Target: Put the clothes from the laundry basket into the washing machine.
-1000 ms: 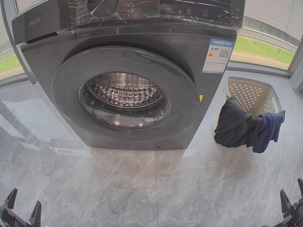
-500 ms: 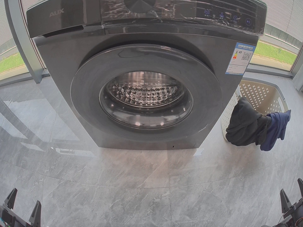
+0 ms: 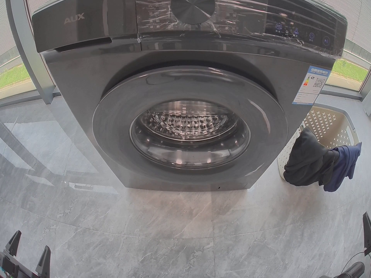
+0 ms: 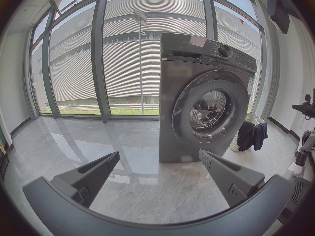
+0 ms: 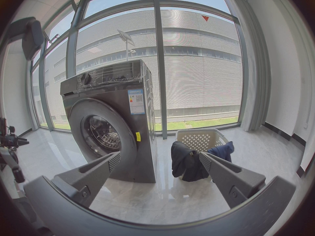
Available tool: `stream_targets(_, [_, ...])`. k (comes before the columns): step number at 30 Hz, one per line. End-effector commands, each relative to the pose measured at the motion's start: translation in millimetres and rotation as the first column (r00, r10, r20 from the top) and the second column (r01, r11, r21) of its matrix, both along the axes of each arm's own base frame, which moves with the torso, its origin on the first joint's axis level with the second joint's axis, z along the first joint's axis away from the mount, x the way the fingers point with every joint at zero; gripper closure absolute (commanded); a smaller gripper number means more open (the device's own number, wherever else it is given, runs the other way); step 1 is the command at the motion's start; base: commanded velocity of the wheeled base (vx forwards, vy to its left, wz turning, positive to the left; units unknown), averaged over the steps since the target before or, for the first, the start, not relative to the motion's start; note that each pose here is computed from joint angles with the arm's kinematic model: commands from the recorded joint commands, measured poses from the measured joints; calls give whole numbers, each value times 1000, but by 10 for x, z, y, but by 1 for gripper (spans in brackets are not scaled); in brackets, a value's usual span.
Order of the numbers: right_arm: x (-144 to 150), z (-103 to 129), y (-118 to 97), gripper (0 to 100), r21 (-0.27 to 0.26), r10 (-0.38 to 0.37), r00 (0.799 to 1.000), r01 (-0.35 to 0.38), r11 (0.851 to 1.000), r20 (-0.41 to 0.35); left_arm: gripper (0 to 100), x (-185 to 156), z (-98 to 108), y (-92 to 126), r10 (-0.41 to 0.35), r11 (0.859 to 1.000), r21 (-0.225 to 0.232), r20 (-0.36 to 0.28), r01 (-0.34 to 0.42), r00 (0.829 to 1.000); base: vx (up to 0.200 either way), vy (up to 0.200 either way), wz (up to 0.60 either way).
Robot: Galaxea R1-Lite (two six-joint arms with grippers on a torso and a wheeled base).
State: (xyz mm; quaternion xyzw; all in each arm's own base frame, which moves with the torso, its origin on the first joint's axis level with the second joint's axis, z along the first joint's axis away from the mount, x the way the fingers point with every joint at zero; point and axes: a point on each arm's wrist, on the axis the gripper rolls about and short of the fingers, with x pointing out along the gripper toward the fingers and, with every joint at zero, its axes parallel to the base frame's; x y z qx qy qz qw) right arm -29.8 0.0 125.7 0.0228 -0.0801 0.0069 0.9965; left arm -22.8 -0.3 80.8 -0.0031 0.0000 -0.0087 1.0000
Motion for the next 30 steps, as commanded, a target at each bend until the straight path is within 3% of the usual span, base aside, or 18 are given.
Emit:
stream_targets(1, [487,214,41,0,28,180,941,-179,983,-288,0,1,-51,0,2,1000,2,0,-2,1000,0,0,0])
stream_targets(5, [835,320,130,0,58,298,879,-299,953,-372,0,1,-53,0,2,1000,2,-2,-2,1000,0,0,0])
stream_targets(6, [835,320,130,0,58,298,879,-299,953,-372,0,1,-53,0,2,1000,2,-2,-2,1000,0,0,0])
stream_targets(9, [1148,355,274,0,95,384,825,-381,920,-413,0,1,-51,0,2,1000,2,0,-2,1000,0,-200,0])
stream_targets(12, [1369,351,410,0,154,436,778,-413,897,-452,0,1,-51,0,2,1000,0,0,-2,1000,0,-200,0])
stream_targets(16, [1643,376,606,0,228,489,741,-434,872,-460,0,1,-51,0,2,1000,0,0,-2,1000,0,0,0])
stream_targets(21, [1907,374,732,0,240,479,752,-414,878,-453,0,1,-53,0,2,1000,-1,-2,-2,1000,0,0,0])
stream_targets(22, [2036,365,788,0,235,468,765,-405,884,-441,0,1,-51,0,2,1000,-3,0,-2,1000,0,0,0])
stream_targets(28, [2290,368,967,0,228,491,779,-435,871,-391,0,1,-51,0,1,1000,-6,0,-1,1000,0,0,0])
stream_targets(30, [2343,370,994,0,223,485,784,-430,875,-388,0,1,-51,0,1,1000,-6,0,-1,1000,0,0,0])
